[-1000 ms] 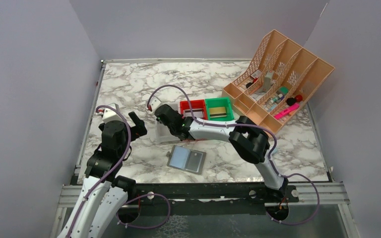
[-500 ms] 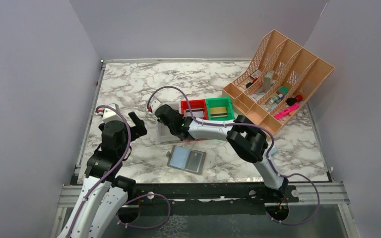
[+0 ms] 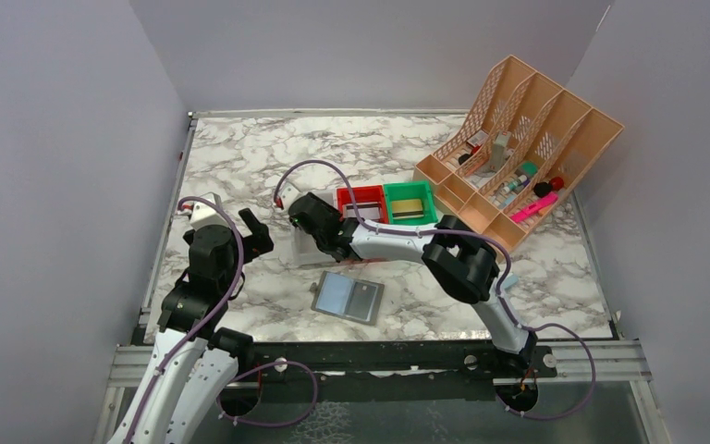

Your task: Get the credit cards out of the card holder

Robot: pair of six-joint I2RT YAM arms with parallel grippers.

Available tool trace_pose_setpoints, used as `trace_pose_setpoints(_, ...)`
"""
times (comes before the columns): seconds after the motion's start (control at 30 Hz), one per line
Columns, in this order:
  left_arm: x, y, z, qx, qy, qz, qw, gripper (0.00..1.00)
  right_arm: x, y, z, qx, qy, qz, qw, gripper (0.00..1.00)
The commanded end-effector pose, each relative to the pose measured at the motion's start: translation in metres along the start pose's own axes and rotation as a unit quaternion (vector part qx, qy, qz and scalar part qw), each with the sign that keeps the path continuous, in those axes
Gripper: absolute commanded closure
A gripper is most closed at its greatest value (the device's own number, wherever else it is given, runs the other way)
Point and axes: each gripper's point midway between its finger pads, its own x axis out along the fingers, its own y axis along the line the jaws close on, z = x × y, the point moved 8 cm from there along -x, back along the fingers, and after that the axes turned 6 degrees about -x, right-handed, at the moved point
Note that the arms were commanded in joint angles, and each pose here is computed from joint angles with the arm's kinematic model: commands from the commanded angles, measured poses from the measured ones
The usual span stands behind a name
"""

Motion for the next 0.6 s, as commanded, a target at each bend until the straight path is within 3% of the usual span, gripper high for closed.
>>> trace_pose_setpoints(0.0,-0.003,-0.002,0.007,-0.005,-0.015,-0.004,1.0,0.01,-0.002,-0.005,0.012,0.021,-0.02,-0.003,1.0,0.55)
trace_pose_setpoints(0.33,-0.001,-0.002,0.006,-0.001,-0.012,-0.006,1.0,0.01,-0.007,-0.012,0.017,0.052,-0.021,-0.018,0.998,0.53)
trace_pose_setpoints(0.57,0.002,-0.005,0.003,0.003,0.003,-0.012,1.0,0.01,-0.064,-0.041,0.034,0.216,-0.064,0.022,0.974,0.53)
